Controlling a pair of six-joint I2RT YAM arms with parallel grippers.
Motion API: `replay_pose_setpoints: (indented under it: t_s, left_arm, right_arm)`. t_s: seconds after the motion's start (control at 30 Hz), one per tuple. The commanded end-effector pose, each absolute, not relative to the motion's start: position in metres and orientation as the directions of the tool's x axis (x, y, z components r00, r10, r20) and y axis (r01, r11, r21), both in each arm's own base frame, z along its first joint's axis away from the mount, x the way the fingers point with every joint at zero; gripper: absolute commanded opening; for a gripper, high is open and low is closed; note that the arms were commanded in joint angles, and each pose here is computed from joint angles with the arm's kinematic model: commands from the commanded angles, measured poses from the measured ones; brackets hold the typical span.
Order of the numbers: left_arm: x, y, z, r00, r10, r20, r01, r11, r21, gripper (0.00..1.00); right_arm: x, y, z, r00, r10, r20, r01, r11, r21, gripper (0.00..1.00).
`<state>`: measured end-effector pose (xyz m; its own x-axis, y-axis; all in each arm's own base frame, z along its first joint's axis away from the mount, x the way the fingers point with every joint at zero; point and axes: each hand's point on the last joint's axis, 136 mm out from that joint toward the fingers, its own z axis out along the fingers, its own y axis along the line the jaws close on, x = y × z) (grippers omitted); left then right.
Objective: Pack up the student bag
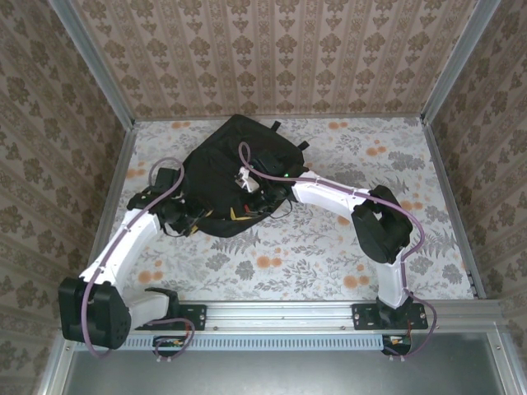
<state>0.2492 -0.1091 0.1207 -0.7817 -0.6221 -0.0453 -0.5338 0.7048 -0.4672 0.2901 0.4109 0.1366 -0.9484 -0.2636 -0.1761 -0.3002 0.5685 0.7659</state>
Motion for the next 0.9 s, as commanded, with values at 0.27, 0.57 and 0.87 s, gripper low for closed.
replay_pose_setpoints:
  t_s: [0.27,0.57,0.87]
  left_arm:
    - [0.271,-0.122,0.103,-0.753,-0.657,-0.014,-0.58,0.675,-0.457,0.58]
    - [0.273,-0.13,0.099,-0.779,-0.627,-0.021,-0.553,0.702,-0.449,0.39]
    - [0.273,-0.116,0.111,-0.788,-0.606,-0.109,-0.515,0.746,-0.422,0.0]
  right_arm:
    - [0.288,0.409,0.145,-0.949,-0.254,-0.189,-0.303,0.561,0.771,0.0]
    - [0.285,0.408,0.14,-0.95,-0.256,-0.18,-0.299,0.572,0.764,0.0]
    - [0.279,0.4,0.142,-0.947,-0.263,-0.185,-0.309,0.585,0.75,0.0]
